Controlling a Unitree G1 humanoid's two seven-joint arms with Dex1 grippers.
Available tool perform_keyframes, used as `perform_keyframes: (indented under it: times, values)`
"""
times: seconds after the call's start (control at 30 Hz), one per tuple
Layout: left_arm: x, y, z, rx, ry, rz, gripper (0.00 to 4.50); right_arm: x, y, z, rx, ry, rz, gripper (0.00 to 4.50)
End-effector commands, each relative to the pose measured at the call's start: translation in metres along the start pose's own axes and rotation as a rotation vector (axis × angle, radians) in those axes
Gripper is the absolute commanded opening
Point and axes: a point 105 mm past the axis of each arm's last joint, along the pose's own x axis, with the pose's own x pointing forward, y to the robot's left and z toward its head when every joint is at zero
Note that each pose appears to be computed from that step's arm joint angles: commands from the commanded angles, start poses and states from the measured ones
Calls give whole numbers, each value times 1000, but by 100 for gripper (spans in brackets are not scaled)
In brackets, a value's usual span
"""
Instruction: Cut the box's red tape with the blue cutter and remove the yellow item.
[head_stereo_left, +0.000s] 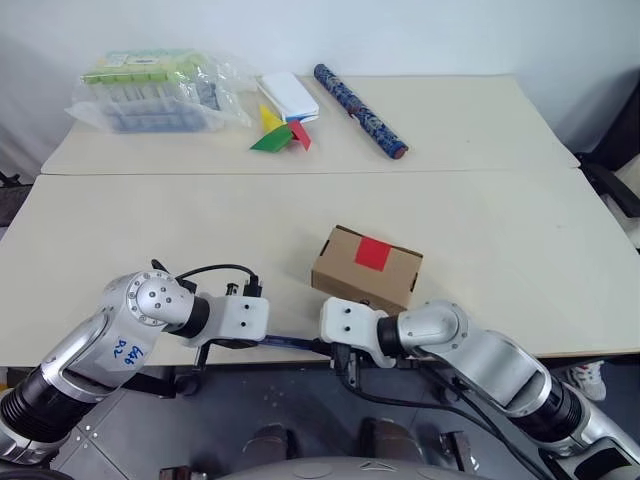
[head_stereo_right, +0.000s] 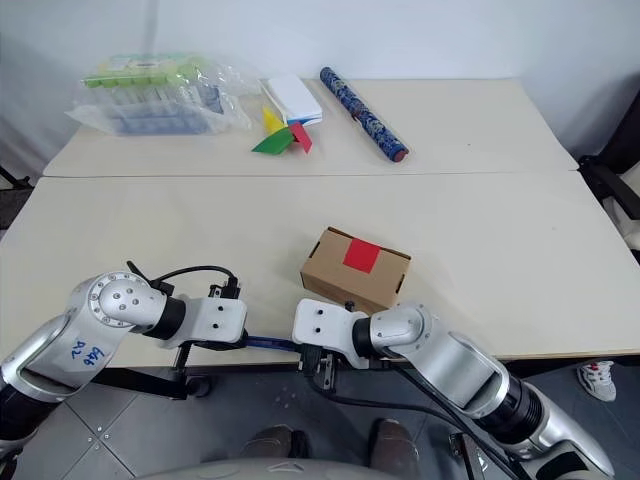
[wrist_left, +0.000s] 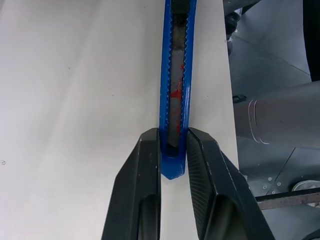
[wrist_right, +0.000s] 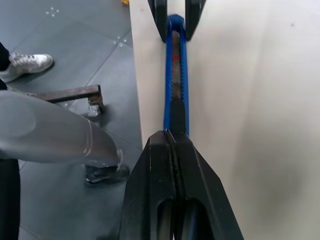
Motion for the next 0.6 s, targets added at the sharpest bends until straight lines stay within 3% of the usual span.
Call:
perform_keyframes:
  times: [0.03,0.6]
  values:
    - [11,-9,-28,-86,101,-27,43,1,-1,7,-44,-22,-1,2]
    - [13,-10,-26,-78,83,-30,43,13,0,2,-47,-23,-2,2]
